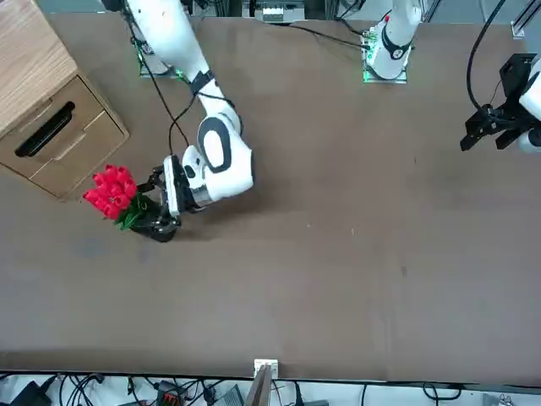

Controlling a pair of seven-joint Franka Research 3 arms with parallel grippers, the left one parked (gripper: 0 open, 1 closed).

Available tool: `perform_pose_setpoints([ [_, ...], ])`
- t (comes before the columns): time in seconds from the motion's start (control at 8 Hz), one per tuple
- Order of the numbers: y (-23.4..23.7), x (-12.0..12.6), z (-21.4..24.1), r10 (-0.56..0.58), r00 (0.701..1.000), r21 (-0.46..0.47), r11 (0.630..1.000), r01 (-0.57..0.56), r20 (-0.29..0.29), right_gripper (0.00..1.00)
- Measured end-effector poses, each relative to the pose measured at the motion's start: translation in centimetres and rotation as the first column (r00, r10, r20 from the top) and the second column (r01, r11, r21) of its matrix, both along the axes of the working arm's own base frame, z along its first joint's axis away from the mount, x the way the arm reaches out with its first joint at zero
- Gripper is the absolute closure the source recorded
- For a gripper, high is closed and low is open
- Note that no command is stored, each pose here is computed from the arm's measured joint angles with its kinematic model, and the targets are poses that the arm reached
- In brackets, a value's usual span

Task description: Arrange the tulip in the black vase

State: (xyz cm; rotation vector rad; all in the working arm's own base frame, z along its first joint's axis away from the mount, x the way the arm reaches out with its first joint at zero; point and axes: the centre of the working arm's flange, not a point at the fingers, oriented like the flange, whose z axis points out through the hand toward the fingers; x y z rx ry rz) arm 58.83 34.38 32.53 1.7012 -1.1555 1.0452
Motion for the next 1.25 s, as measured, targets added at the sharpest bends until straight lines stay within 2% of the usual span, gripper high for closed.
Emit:
perform_pose_setpoints([
  [0.38, 5.7, -2.5, 5.7, 0.086, 0.979, 0.19, 0.981, -0.05, -0.185, 0.0],
  [0.62, 6.7, -2.5, 9.1, 0.16, 0.948, 0.309, 0.949, -0.07, -0.276, 0.0],
  [0.88, 5.2, -1.8, 14.0, 0.268, 0.89, 0.431, 0.898, -0.092, -0.369, 0.0],
  [1.25, -3.5, 0.5, 23.5, 0.468, 0.764, 0.612, 0.782, -0.123, -0.444, 0.0],
])
